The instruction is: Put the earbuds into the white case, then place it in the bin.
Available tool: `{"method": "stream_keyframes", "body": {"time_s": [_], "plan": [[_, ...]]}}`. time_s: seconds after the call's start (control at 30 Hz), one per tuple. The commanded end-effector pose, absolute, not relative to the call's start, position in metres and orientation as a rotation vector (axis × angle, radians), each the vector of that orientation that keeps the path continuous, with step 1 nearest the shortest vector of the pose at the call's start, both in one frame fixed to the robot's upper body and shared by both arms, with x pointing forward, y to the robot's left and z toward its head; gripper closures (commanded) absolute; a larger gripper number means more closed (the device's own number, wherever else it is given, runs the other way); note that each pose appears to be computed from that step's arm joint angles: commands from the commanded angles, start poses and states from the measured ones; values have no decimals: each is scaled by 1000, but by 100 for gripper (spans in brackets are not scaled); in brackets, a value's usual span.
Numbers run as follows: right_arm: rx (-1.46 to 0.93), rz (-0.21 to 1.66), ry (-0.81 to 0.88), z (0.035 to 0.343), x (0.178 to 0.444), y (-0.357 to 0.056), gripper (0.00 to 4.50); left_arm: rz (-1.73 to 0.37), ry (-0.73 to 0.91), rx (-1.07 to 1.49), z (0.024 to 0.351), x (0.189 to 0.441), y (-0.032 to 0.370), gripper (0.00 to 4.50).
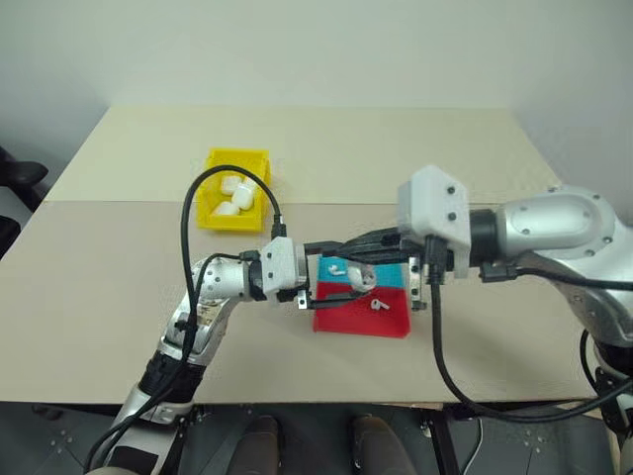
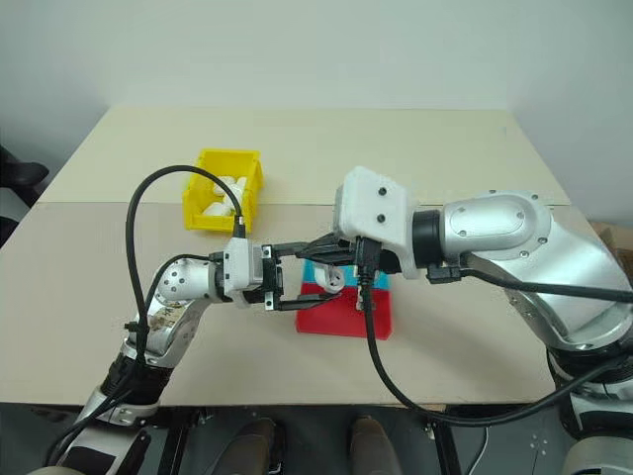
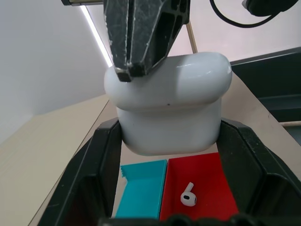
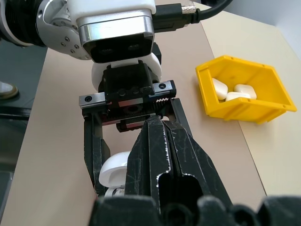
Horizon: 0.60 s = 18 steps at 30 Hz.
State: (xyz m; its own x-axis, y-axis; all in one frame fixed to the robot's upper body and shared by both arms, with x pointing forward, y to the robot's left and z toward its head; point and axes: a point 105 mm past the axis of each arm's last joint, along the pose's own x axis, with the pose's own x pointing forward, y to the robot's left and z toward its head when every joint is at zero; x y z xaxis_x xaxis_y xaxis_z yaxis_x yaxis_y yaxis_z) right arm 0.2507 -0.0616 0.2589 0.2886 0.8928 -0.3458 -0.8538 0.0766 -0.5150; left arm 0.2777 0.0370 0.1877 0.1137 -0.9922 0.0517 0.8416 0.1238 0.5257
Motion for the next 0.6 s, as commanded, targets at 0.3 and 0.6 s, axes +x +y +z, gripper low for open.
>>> {"method": "stream_keyframes", "body": {"time_s": [0.3, 0.6], "plan": [[-921, 1245, -47, 242, 253, -70, 448, -1380, -556, 378, 207, 274, 35, 174], [-914, 1202, -98, 256, 253, -79, 448, -1360, -569, 356, 211, 277, 39, 174]]}}
